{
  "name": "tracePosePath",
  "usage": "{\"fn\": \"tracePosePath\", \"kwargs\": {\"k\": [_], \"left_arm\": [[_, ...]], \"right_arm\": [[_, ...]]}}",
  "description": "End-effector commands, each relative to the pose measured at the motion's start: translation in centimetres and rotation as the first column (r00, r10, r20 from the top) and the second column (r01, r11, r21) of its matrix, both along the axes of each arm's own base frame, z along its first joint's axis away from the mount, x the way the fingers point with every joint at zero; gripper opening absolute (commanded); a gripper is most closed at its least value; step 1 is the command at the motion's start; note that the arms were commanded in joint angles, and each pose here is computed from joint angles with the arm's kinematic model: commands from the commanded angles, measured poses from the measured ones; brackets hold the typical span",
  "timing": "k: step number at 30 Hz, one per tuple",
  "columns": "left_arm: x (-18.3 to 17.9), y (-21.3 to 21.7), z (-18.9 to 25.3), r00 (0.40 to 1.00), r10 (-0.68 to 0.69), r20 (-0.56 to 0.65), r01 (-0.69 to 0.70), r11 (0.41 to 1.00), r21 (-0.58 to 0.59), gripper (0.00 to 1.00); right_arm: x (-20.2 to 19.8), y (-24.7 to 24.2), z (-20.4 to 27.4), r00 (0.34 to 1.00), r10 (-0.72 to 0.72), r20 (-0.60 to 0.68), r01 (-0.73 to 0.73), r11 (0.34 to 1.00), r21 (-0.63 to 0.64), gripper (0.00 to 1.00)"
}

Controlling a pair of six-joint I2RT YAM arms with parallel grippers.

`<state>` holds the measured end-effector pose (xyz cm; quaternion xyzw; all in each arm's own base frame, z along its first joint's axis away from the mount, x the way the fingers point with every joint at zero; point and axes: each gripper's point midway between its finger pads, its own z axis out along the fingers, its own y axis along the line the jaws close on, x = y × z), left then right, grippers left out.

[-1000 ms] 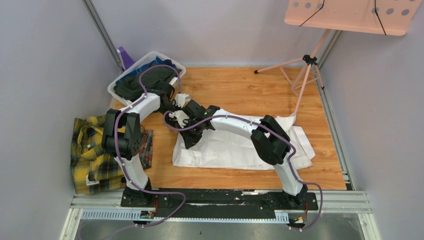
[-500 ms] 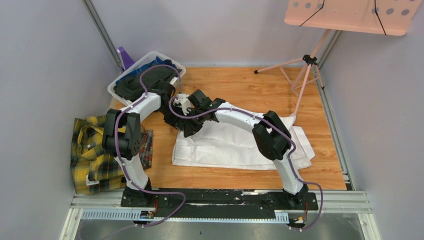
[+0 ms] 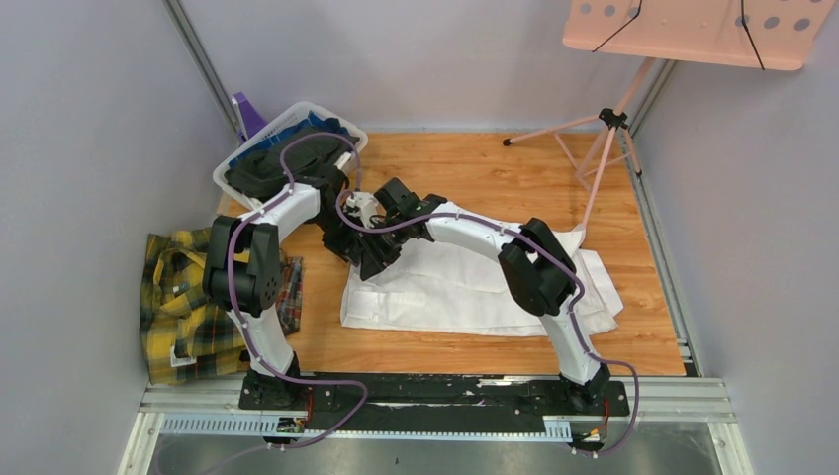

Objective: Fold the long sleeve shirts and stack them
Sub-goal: Adjust the shirt at the center of the board.

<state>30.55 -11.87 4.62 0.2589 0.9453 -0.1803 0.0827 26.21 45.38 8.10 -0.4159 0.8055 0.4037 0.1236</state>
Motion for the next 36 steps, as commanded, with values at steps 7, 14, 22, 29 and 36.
{"fn": "tracePosePath", "kwargs": {"k": [7,14,22,29,36], "left_arm": [[1.8,0.2,3.3,0.993,-0.038,0.114,0.04,0.999,-0.017,0.43],[1.9,0.5,3.8,0.993,-0.037,0.116,0.039,0.999,-0.012,0.43],[2.1,0.3,3.4,0.992,-0.037,0.117,0.04,0.999,-0.02,0.43],[2.5,0.2,4.1,0.991,-0.022,0.135,0.026,0.999,-0.031,0.43],[2.5,0.3,4.2,0.992,-0.02,0.124,0.022,1.0,-0.018,0.43]], "right_arm": [[-1.1,-4.7,-5.9,0.921,-0.341,-0.19,0.25,0.889,-0.383,0.26],[-2.8,-5.5,-8.6,0.881,-0.44,-0.173,0.307,0.812,-0.497,0.13],[-5.5,-6.1,-11.5,0.82,-0.523,-0.232,0.372,0.796,-0.477,0.05],[-7.3,-7.4,-12.6,0.768,-0.597,-0.232,0.438,0.754,-0.49,0.26],[-8.5,-8.0,-13.6,0.69,-0.68,-0.248,0.528,0.707,-0.47,0.29]]}}
